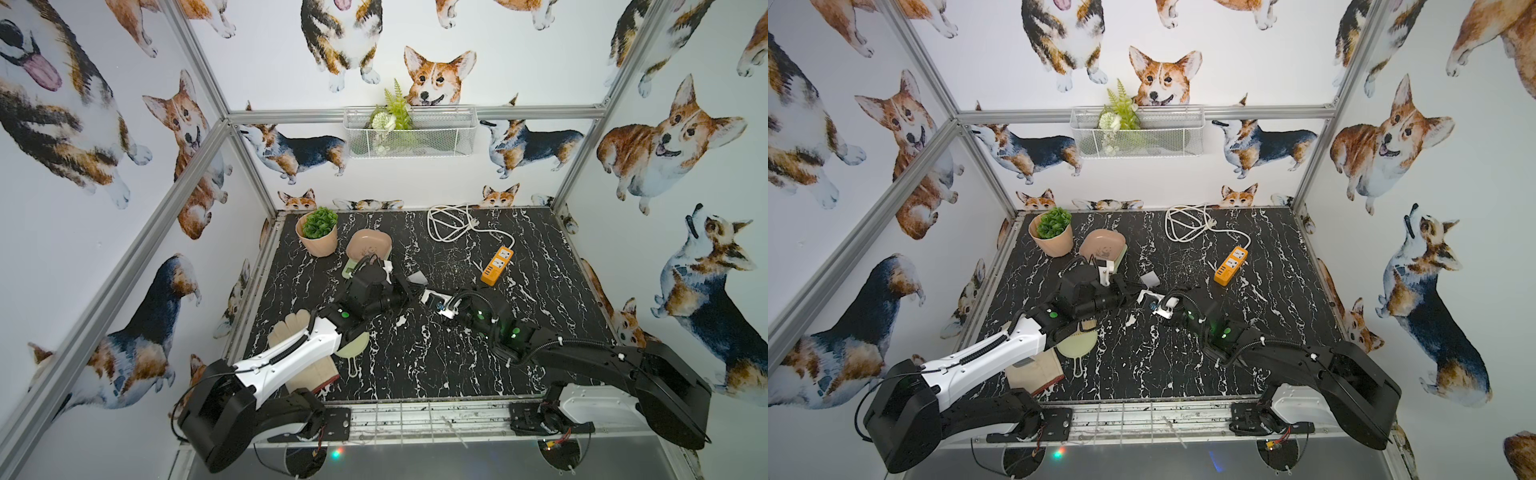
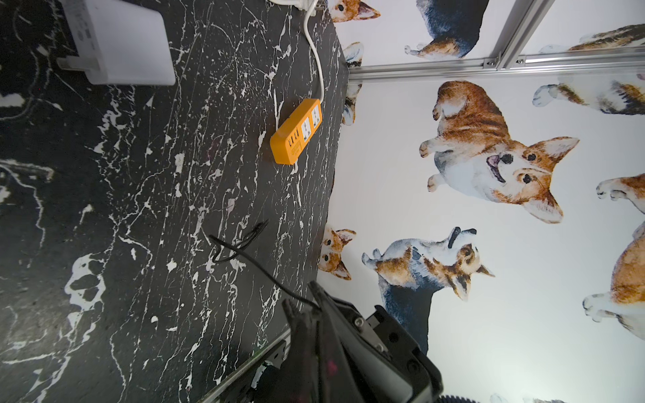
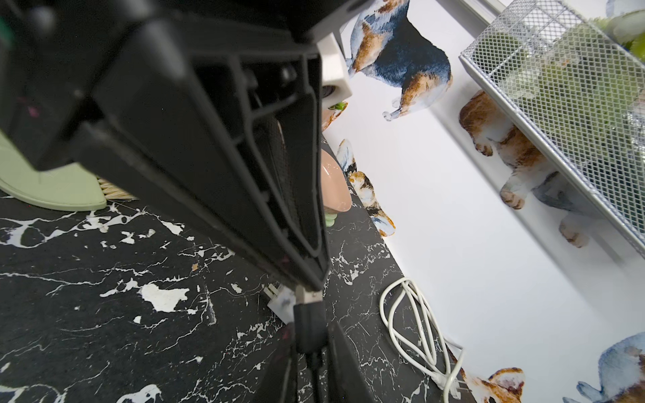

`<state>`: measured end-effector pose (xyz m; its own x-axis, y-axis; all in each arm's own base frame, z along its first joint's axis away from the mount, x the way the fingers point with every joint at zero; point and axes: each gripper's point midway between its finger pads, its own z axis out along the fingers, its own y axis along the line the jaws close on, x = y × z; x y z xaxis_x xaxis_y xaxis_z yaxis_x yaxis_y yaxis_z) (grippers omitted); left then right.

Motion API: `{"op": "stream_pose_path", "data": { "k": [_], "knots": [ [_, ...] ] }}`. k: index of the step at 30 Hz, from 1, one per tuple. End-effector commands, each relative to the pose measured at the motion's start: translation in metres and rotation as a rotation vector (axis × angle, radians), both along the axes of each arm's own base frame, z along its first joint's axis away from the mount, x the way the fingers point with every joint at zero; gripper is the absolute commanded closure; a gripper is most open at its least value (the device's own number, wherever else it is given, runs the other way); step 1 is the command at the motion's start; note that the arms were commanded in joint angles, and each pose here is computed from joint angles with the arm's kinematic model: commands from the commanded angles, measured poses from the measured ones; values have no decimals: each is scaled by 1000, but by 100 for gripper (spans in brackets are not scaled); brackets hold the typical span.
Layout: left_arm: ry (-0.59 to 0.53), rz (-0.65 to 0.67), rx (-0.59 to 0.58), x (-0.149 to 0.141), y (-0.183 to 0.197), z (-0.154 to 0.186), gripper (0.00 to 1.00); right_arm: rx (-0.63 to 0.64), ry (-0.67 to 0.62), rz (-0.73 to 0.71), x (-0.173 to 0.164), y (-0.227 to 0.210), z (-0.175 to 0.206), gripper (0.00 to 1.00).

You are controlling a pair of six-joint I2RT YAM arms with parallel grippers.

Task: Charge the electronic scale
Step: Pick up the charging cable from the center of the board.

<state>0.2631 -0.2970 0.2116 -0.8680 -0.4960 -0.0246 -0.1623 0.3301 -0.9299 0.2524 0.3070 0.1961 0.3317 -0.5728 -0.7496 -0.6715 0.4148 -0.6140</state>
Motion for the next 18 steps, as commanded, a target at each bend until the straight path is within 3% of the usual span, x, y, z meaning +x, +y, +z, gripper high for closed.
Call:
{"op": "stream_pose_path", "data": {
  "k": [1, 3, 10, 18],
  "knots": [
    [0, 4, -35, 1, -2, 7, 93, 18, -59, -6, 4, 3, 15, 83],
    [7, 2, -35, 0, -2, 6, 91, 19, -61, -6, 4, 3, 16, 84],
    [-6, -6, -41, 0, -4, 11, 52, 20, -57, 8, 0, 3, 15, 93],
    [-106, 19, 43, 9, 25, 30, 39, 29, 39, -12, -6, -8, 6, 98]
  ]
}}
